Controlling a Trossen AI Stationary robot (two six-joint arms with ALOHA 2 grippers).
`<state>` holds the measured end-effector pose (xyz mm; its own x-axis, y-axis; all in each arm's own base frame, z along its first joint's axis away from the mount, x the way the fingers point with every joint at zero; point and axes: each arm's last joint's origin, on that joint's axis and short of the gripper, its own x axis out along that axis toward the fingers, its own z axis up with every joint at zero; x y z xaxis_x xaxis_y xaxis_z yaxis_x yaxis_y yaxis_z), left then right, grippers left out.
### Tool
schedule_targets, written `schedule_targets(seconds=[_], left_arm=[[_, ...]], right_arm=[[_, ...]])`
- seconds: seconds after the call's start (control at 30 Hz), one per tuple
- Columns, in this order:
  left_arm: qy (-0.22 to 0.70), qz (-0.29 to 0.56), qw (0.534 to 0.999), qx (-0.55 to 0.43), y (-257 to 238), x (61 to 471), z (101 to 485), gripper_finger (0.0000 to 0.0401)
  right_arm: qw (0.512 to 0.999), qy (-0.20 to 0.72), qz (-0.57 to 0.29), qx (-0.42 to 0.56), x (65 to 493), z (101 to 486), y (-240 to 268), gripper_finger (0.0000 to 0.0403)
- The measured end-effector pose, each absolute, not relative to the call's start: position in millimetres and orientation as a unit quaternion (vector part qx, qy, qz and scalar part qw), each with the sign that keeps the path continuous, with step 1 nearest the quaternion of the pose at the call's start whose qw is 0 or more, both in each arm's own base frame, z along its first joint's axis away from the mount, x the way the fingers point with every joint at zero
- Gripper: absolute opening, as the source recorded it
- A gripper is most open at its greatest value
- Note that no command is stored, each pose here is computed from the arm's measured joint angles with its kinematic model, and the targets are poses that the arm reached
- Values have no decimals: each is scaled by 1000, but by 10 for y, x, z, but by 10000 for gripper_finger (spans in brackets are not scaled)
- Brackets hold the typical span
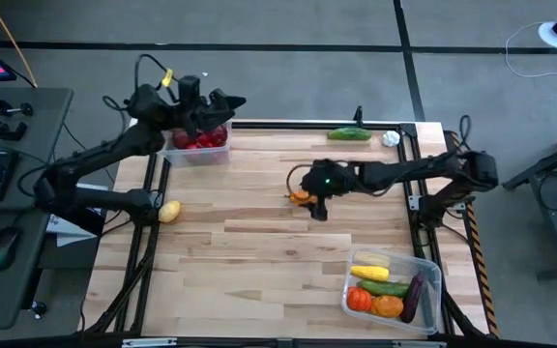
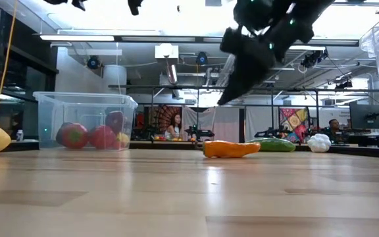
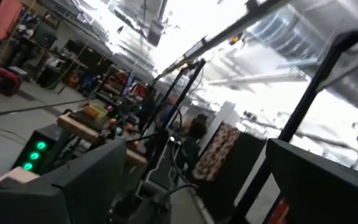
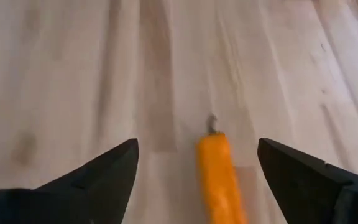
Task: Sort produce into baskets
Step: Put the orange chili pepper into the bottom transparent bin
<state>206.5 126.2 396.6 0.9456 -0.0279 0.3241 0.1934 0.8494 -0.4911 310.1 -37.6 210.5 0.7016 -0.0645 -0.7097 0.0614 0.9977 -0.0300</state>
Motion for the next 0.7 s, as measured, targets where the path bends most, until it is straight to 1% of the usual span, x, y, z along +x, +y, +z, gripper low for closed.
schedule_targets(seconds=[0.07, 0.1, 0.33, 0.5, 0.6, 0.7], left_arm=[[-143, -58, 953, -259, 1210, 2015, 3983, 374], [-137, -58, 955, -255, 1186, 1995, 3988, 374], [-117, -58, 964, -231, 1065, 1913, 4009, 374], [-108, -61, 963, -238, 1039, 1926, 3995, 374], [-108, -61, 963, -238, 1032, 1930, 3995, 374], [-110, -57, 964, -237, 1035, 1930, 3995, 374]], right_arm=[[912, 406, -36, -48, 3140, 1987, -397, 325], [907, 416, -39, -55, 3156, 1929, -420, 325], [879, 470, -57, -61, 3238, 1568, -472, 326], [873, 479, -63, -60, 3292, 1416, -467, 323], [871, 482, -76, -50, 3311, 1352, -474, 308], [863, 497, -81, -40, 3293, 1307, -472, 272]])
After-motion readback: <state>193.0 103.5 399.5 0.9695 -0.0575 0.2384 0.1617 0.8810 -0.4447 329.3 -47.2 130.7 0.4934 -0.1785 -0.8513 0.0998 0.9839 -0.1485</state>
